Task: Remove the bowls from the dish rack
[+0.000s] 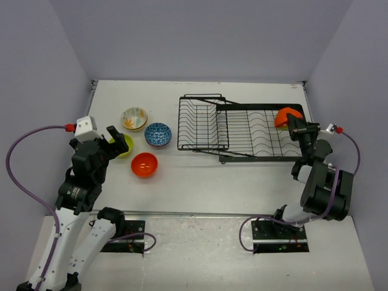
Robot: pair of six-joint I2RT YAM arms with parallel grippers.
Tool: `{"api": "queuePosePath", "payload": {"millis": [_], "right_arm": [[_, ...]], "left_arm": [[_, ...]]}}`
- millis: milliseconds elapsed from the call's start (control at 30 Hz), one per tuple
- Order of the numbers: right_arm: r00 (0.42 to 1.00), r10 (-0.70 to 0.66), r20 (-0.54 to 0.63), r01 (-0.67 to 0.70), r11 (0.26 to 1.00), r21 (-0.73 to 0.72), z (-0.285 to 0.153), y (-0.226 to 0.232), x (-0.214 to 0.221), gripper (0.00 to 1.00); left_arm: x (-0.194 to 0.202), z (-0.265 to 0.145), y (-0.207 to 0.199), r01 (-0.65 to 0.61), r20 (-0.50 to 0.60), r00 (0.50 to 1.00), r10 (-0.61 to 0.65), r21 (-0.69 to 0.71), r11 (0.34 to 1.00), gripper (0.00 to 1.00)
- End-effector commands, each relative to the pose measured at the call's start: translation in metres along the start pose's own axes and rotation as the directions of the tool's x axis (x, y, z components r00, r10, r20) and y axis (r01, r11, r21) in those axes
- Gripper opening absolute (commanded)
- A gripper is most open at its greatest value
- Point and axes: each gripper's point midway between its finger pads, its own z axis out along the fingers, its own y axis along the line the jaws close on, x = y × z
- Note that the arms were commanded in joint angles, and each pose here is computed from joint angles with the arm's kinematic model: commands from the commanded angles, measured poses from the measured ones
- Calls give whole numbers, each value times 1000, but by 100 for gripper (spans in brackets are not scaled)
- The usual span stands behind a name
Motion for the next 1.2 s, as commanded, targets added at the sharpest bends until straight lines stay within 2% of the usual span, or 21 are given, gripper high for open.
{"api": "queuePosePath", "payload": {"millis": [0, 100, 167, 200, 233, 267, 300, 333, 400, 433, 467, 500, 533, 600, 633, 667, 700, 733, 833, 1000, 1167], "right_arm": [[971, -238, 7, 226, 911, -345, -19, 101, 12, 0], [936, -343, -81, 297, 891, -344, -18, 111, 36, 0], [854, -504, -131, 426, 821, -379, -26, 127, 70, 0], [761, -641, -103, 560, 728, -395, -27, 128, 81, 0], [704, -708, -51, 628, 654, -422, -40, 154, 89, 0], [661, -730, -175, 638, 668, -383, -45, 137, 121, 0], [596, -788, -156, 674, 596, -437, -52, 160, 134, 0], [491, -847, -201, 694, 520, -497, -71, 158, 162, 0], [374, -911, -176, 690, 400, -604, -88, 180, 181, 0], [307, -910, -280, 647, 415, -639, -108, 167, 206, 0], [251, -922, -294, 639, 386, -666, -116, 166, 215, 0], [180, -950, -254, 680, 307, -666, -114, 172, 215, 0], [55, -962, -269, 688, 231, -688, -125, 159, 233, 0], [-90, -962, -259, 621, 149, -769, -154, 148, 269, 0], [-223, -926, -304, 595, 118, -795, -166, 118, 282, 0], [-296, -909, -293, 564, 81, -822, -175, 112, 291, 0], [-411, -865, -288, 503, 49, -863, -198, 96, 300, 0], [-464, -837, -289, 476, 40, -879, -206, 88, 306, 0], [-552, -794, -253, 409, 7, -913, -225, 79, 329, 0], [-545, -828, -132, 333, -69, -940, -247, 98, 349, 0], [-519, -853, -63, 322, -127, -938, -248, 115, 354, 0]], "left_arm": [[-9, 3, -1, -9, 38, 999, 9, 5, 1000, 100], [-12, 2, -1, -2, 47, 999, 2, 6, 1000, 100], [-19, -2, -8, 2, 51, 999, -4, 38, 999, 100], [-20, -3, -11, 1, 45, 999, -4, 52, 999, 100], [-24, -5, -16, 6, 45, 999, -10, 77, 997, 100], [-27, -10, -28, 18, 31, 999, -22, 138, 990, 100], [-42, -15, -39, 24, 40, 999, -32, 184, 983, 100], [-48, -19, -50, 27, 31, 999, -36, 234, 972, 100], [-65, -29, -88, 31, -11, 1000, -29, 392, 919, 100], [-64, -38, -112, 37, -60, 998, -7, 509, 860, 100], [-66, -41, -125, 47, -86, 996, 2, 559, 828, 100], [-67, -34, -141, 62, -130, 991, 18, 588, 806, 100], [-61, -37, -161, 85, -179, 983, 40, 640, 764, 100], [-55, -43, -183, 83, -197, 978, 66, 663, 744, 100], [-55, -38, -185, 66, -179, 982, 59, 619, 782, 100], [-50, -41, -198, 56, -194, 977, 86, 626, 778, 100], [-39, -59, -217, 46, -211, 968, 133, 677, 735, 100], [-36, -55, -220, 31, -213, 967, 141, 648, 761, 100], [-6, -64, -239, 1, -264, 935, 236, 666, 746, 100], [31, -65, -238, -10, -327, 895, 302, 663, 748, 100], [64, -77, -243, -2, -374, 848, 376, 707, 707, 100]]}}
